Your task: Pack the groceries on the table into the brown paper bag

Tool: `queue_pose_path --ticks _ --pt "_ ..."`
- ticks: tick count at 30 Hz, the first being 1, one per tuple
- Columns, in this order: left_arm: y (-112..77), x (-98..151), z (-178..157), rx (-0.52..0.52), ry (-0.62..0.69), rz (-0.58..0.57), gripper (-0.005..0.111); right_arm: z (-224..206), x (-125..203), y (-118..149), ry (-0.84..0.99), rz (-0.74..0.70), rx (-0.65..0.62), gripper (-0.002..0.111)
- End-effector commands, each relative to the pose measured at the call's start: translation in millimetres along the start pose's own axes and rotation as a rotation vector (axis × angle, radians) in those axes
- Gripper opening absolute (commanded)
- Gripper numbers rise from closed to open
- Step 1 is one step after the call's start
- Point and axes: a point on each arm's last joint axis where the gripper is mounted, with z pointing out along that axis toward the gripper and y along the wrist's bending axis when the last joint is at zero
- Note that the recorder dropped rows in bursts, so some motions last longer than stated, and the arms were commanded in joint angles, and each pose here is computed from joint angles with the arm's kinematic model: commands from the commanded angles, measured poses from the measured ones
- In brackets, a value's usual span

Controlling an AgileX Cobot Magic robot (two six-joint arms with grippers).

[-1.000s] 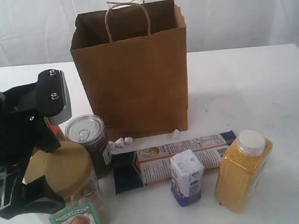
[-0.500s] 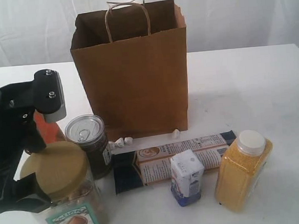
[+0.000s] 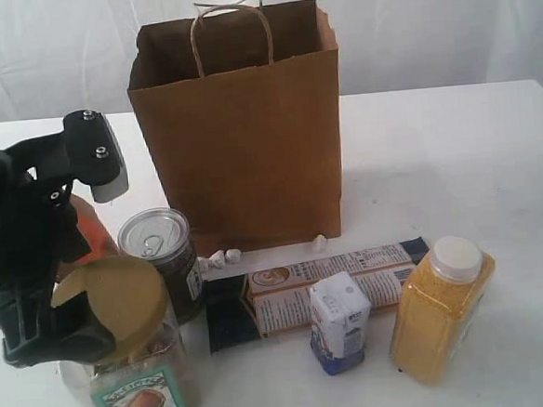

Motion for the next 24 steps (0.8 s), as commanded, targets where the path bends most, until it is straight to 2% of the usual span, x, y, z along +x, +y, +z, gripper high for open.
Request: queue_pose_path --ticks 1,7,15,24 --pt "-2.3 -0.2 0.4 0.017 -0.008 -0.029 0.105 -0.4 0.7 -0.5 -0.007 -0.007 0.009 0.0" --pt "-2.3 -0.2 0.4 0.017 -0.008 -0.03 0.105 -0.4 0.7 -0.5 -0.007 -0.007 0.009 0.0" --pt "-4.4 -9.9 -8.7 0.054 -0.073 -0.038 0.105 -0.4 0.7 -0.5 -0.007 -0.007 0.009 0.0" --pt "-5.5 -8.7 -9.6 0.067 -0.055 -0.037 0.105 -0.4 0.7 -0.5 -0.007 -0.007 0.009 0.0"
